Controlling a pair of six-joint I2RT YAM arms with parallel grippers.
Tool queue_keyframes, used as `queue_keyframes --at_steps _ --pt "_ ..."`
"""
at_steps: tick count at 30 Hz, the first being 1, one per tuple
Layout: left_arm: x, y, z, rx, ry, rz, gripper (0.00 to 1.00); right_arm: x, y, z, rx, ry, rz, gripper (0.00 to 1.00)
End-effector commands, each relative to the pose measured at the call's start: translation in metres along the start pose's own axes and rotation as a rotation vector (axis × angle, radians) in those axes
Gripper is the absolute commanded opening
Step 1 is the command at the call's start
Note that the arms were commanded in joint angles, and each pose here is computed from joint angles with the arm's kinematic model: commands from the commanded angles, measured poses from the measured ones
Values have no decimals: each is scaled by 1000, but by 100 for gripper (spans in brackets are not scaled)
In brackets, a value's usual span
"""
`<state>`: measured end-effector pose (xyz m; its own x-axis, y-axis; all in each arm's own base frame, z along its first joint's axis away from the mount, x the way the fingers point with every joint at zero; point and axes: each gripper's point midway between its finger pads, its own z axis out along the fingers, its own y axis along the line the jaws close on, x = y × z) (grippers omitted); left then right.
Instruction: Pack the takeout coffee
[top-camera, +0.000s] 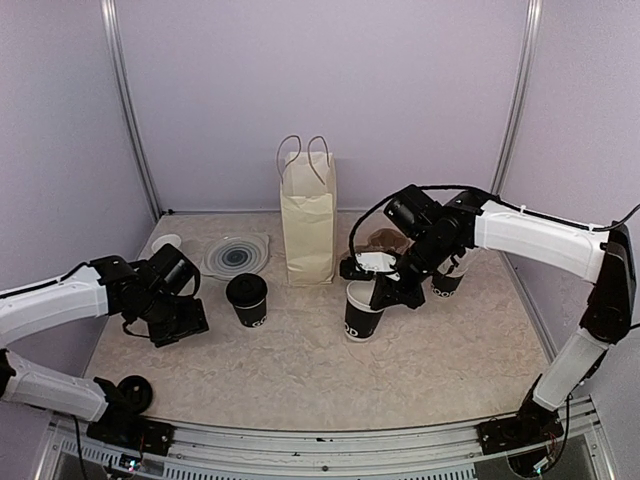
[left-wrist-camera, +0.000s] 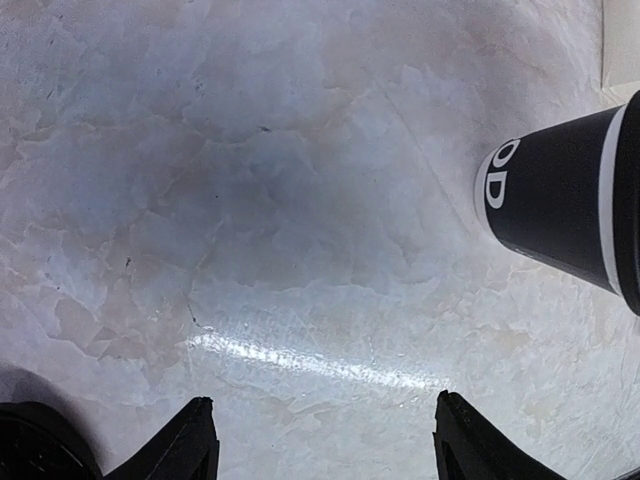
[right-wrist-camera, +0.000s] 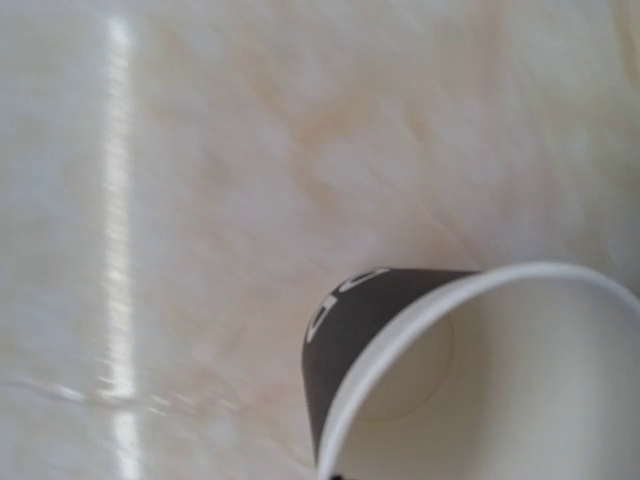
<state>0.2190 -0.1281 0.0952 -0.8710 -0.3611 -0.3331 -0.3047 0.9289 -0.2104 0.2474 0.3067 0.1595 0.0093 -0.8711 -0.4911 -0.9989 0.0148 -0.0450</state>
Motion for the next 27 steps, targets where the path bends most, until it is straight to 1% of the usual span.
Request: queue_keyframes --at_steps 1,4,6,10,13,14,16,19,24,27 --pt "6 17 -1 -55 12 -47 73 -13 43 1 -96 -79 -61 0" --pt "11 29 -6 -108 27 -89 73 -13 56 11 -102 -77 -88 0" --pt "15 38 -7 -139 36 -106 73 -15 56 14 -93 -85 -93 0" --pt "32 67 -7 -295 107 -113 75 -12 57 19 -70 -86 -123 0" --pt "45 83 -6 -376 155 -102 77 -11 67 20 -102 -90 -131 1" --pt "48 85 -5 -384 169 -104 77 -11 69 19 -108 -93 -131 8" --pt "56 88 -4 -387 188 -111 76 -15 69 14 -105 -103 -119 17" --pt "65 91 -8 -394 189 -113 77 -21 69 6 -94 -125 -111 25" --pt "80 92 -6 -382 201 -114 76 -38 71 -14 -109 -171 -102 32" --pt "89 95 -1 -402 211 -110 74 -46 71 -22 -116 -190 -103 33"
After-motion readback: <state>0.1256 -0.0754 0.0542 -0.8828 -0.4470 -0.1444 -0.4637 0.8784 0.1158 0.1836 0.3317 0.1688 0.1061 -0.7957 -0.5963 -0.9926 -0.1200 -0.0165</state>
